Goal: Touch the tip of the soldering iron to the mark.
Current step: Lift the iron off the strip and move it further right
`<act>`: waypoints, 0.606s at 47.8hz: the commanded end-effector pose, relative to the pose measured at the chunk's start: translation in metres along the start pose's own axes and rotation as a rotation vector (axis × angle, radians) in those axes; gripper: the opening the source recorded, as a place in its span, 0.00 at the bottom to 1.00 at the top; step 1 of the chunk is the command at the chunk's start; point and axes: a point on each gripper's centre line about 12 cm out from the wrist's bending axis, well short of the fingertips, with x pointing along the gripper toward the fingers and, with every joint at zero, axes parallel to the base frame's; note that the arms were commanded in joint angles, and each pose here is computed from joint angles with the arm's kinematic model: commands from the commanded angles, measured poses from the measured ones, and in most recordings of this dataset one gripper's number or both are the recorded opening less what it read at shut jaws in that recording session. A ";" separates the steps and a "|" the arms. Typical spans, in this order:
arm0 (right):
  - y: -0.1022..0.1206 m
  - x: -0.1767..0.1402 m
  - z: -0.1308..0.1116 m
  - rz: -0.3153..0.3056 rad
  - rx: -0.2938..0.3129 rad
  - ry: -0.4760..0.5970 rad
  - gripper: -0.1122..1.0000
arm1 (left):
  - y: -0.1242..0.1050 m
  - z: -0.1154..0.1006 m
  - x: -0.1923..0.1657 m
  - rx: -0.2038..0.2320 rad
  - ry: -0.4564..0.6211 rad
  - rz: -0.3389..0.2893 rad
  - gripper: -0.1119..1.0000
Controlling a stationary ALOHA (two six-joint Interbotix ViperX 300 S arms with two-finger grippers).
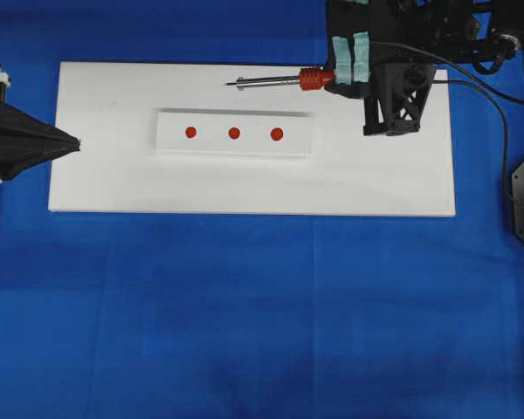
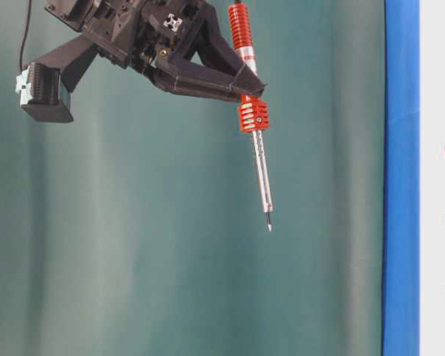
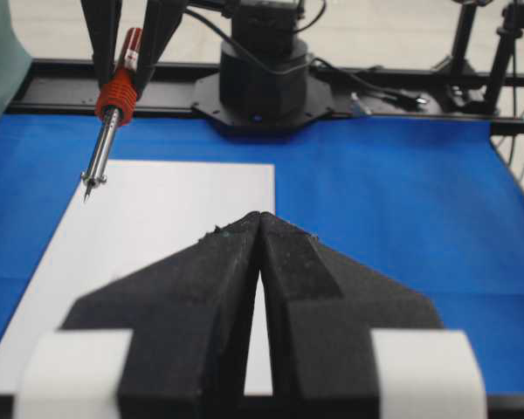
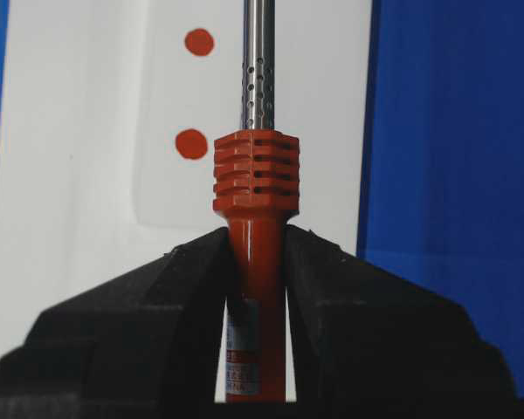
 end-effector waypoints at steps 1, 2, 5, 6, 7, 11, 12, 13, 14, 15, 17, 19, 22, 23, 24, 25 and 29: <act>-0.002 -0.013 0.011 -0.012 -0.005 -0.047 0.16 | 0.000 0.004 0.002 0.001 -0.014 0.000 0.10; -0.002 -0.013 0.011 -0.013 -0.006 -0.047 0.16 | 0.000 0.004 0.002 0.001 -0.014 0.000 0.10; -0.002 -0.013 0.011 -0.013 -0.006 -0.047 0.16 | 0.000 0.004 0.002 0.001 -0.014 0.000 0.10; -0.002 -0.013 0.011 -0.013 -0.006 -0.047 0.16 | 0.000 0.004 0.002 0.001 -0.014 0.000 0.10; -0.002 -0.013 0.011 -0.013 -0.006 -0.047 0.16 | 0.000 0.004 0.002 0.001 -0.014 0.000 0.10; -0.002 -0.012 0.010 -0.012 -0.006 -0.044 0.16 | 0.000 0.004 0.002 0.001 -0.014 0.000 0.10; -0.002 -0.012 0.010 -0.012 -0.006 -0.043 0.16 | 0.000 0.004 0.002 0.001 -0.014 0.000 0.10; -0.002 -0.012 0.010 -0.011 -0.006 -0.041 0.16 | 0.000 0.004 0.002 0.001 -0.014 0.000 0.10; -0.002 -0.012 0.009 -0.011 -0.006 -0.041 0.16 | 0.000 0.004 0.002 0.001 -0.014 0.000 0.10; -0.002 -0.012 0.009 -0.011 -0.006 -0.040 0.16 | 0.000 0.005 0.002 0.000 -0.015 0.001 0.10; -0.001 -0.013 0.008 -0.011 -0.006 -0.040 0.16 | 0.000 0.004 0.002 0.001 -0.014 0.000 0.10; -0.001 -0.014 0.007 -0.011 -0.006 -0.040 0.16 | 0.000 0.004 0.002 0.001 -0.014 0.000 0.10; 0.000 -0.016 0.004 -0.011 -0.005 -0.040 0.16 | 0.000 0.004 0.002 0.000 -0.014 0.001 0.10; 0.000 -0.016 0.003 -0.011 -0.004 -0.038 0.16 | 0.000 0.004 0.002 0.001 -0.014 0.000 0.10; 0.001 -0.017 0.000 -0.011 -0.004 -0.038 0.16 | 0.000 0.004 0.002 0.001 -0.014 0.000 0.10; 0.000 -0.019 -0.001 -0.012 -0.003 -0.040 0.16 | 0.000 0.004 0.002 0.001 -0.014 0.000 0.10; 0.001 -0.024 -0.008 -0.014 -0.001 -0.041 0.16 | 0.000 0.004 0.002 0.000 -0.014 0.001 0.10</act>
